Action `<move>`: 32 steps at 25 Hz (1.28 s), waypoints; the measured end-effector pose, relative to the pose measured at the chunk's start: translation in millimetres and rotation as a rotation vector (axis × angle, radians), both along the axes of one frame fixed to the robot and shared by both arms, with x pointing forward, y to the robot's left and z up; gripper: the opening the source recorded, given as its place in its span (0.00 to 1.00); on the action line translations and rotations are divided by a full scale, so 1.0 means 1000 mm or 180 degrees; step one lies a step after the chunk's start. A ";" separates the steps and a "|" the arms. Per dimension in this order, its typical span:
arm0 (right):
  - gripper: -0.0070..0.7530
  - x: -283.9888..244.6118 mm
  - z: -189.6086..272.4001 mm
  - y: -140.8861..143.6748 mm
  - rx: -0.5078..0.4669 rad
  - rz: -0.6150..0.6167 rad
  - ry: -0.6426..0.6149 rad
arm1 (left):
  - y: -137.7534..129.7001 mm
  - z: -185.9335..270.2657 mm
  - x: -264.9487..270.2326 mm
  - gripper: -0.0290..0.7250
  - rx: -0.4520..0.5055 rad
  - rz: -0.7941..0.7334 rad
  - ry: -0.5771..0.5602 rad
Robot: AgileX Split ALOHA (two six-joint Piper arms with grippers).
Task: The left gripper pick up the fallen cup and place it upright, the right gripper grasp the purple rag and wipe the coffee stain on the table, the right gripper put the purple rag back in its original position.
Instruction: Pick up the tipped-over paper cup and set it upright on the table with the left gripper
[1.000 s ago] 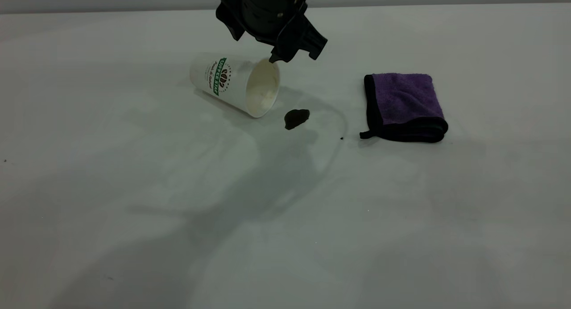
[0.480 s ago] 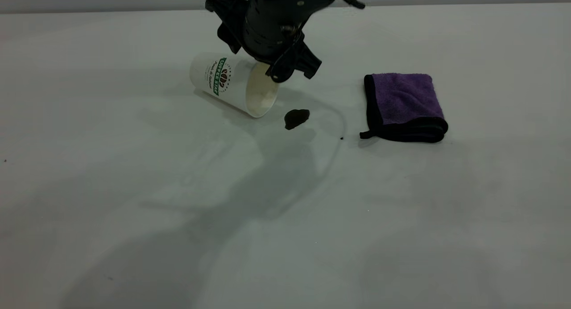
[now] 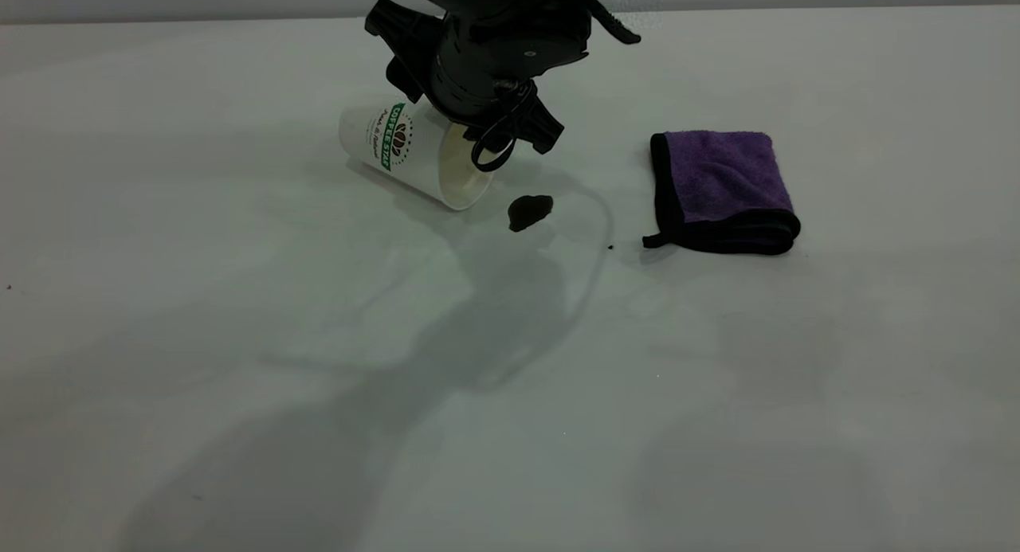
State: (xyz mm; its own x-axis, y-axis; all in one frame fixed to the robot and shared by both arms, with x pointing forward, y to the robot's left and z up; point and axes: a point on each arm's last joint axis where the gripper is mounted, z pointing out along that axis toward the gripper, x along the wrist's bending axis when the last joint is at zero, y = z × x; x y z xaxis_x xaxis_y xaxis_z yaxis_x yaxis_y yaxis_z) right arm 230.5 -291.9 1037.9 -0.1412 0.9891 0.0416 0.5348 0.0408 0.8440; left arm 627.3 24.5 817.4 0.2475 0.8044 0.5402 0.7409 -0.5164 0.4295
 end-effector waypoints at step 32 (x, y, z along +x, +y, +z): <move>0.57 0.000 0.000 0.000 0.0000 0.0000 0.0000 | 0.036 0.043 0.008 0.07 0.0364 0.0182 0.0553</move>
State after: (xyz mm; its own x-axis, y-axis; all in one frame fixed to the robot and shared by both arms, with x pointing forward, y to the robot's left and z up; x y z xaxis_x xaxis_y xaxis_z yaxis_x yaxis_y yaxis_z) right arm 230.5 -291.9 1037.9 -0.1413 0.9891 0.0416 0.5348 0.0409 0.8440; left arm 635.4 60.1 860.8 0.3005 0.7557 0.5818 0.8281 -0.5094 0.2339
